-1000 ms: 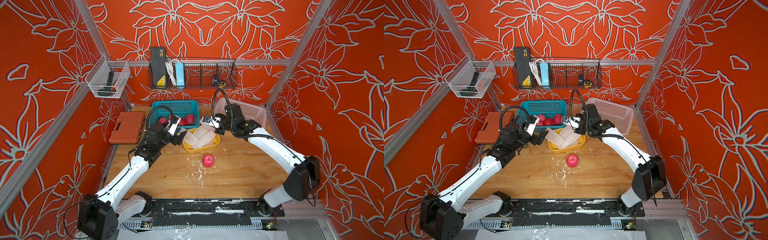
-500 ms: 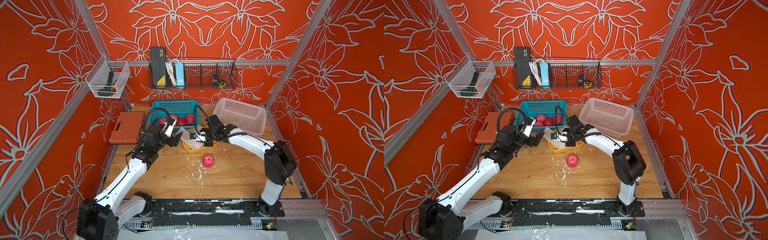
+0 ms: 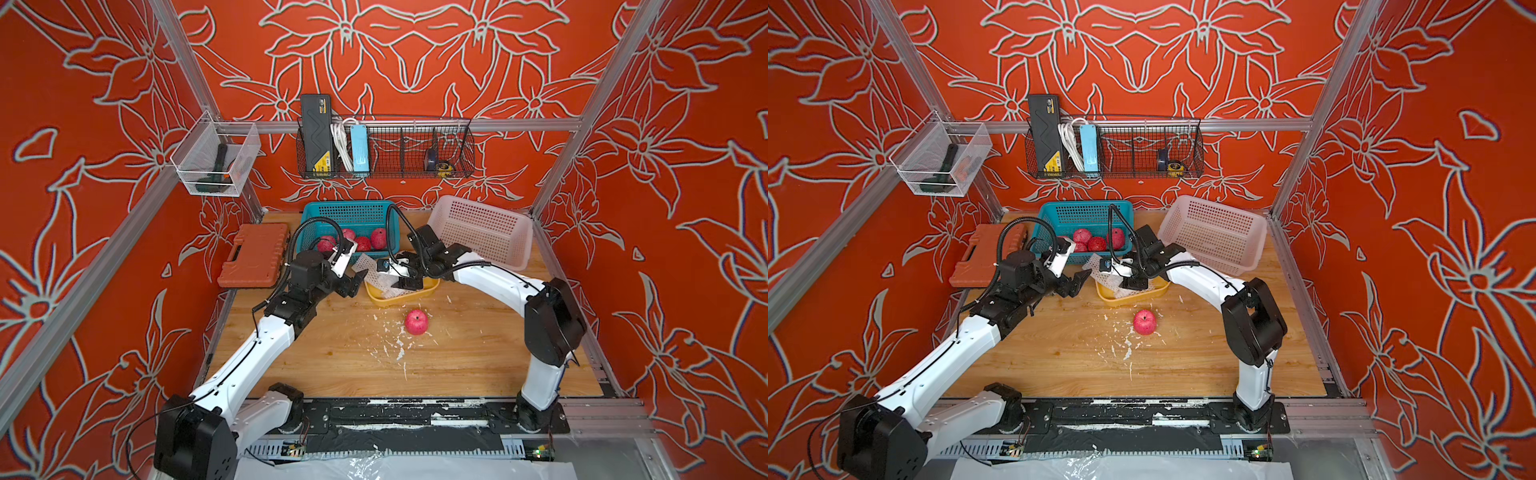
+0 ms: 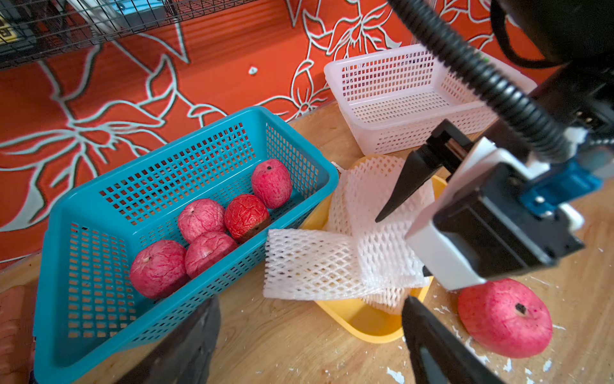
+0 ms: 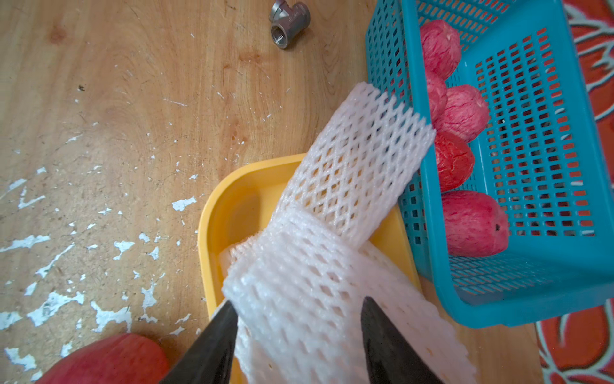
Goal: Remove foam nets from apples
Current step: Place the foam net into the storage box, then pick up the apple from the center of the board.
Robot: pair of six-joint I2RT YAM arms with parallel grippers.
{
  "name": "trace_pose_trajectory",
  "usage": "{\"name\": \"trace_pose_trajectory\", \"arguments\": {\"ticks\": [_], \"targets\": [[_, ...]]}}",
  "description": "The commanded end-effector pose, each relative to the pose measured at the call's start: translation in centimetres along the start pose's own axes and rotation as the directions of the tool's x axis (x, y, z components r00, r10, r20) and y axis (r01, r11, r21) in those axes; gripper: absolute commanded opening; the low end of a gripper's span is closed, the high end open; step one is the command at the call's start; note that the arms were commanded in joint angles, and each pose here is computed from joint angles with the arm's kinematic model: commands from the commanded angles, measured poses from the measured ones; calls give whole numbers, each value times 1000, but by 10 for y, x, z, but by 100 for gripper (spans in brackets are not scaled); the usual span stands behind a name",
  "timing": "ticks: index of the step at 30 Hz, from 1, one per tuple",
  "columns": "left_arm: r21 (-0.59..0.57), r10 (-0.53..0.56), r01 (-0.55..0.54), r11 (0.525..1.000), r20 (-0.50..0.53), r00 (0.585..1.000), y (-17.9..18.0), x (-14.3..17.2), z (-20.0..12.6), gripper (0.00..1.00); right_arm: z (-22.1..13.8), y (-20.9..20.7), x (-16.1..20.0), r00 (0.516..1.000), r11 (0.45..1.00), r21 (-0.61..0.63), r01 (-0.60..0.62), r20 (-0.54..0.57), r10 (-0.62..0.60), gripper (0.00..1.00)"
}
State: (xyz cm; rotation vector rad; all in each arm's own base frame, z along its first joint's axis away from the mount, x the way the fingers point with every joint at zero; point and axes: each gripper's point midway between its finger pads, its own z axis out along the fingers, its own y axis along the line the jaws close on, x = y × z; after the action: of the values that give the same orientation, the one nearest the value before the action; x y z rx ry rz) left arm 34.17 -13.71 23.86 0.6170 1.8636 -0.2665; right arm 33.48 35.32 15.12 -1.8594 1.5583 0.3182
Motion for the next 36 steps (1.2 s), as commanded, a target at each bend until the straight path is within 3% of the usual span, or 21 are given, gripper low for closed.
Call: {"name": "trace_pose_trajectory", "arguments": {"ticks": [1,4,8,14,17,19,24,30,33,36], "targets": [[11,17,-18,1000,13,1000,0,-6,-1,85,-25,5,-15,999,1000,6,14,46,-14,68],[22,16,-16,1000,13,1000,-2,-5,1,85,-35,9,-18,998,1000,18,20,63,-21,75],[54,8,-8,999,1,1000,-7,-1,4,85,-40,11,-14,998,1000,29,10,55,-12,76],[191,9,-12,981,18,1000,-33,2,4,84,-64,-12,-11,988,978,161,-130,109,113,76],[312,12,-19,950,25,1000,-61,7,4,82,-98,-31,-11,964,927,288,-242,179,196,75],[374,39,-41,927,15,999,-82,14,4,81,-122,-44,-5,947,863,395,-314,192,257,79],[517,109,-75,853,-35,993,-137,41,2,81,-172,-49,21,922,743,547,-386,198,333,88],[634,168,-84,769,-74,983,-181,75,-2,82,-217,-44,68,874,577,672,-465,247,418,89],[640,223,-94,762,-124,967,-190,94,6,83,-227,-35,83,861,535,695,-480,256,440,91],[641,239,-93,762,-145,960,-197,103,16,85,-228,-24,92,866,534,706,-466,237,441,92]]}}
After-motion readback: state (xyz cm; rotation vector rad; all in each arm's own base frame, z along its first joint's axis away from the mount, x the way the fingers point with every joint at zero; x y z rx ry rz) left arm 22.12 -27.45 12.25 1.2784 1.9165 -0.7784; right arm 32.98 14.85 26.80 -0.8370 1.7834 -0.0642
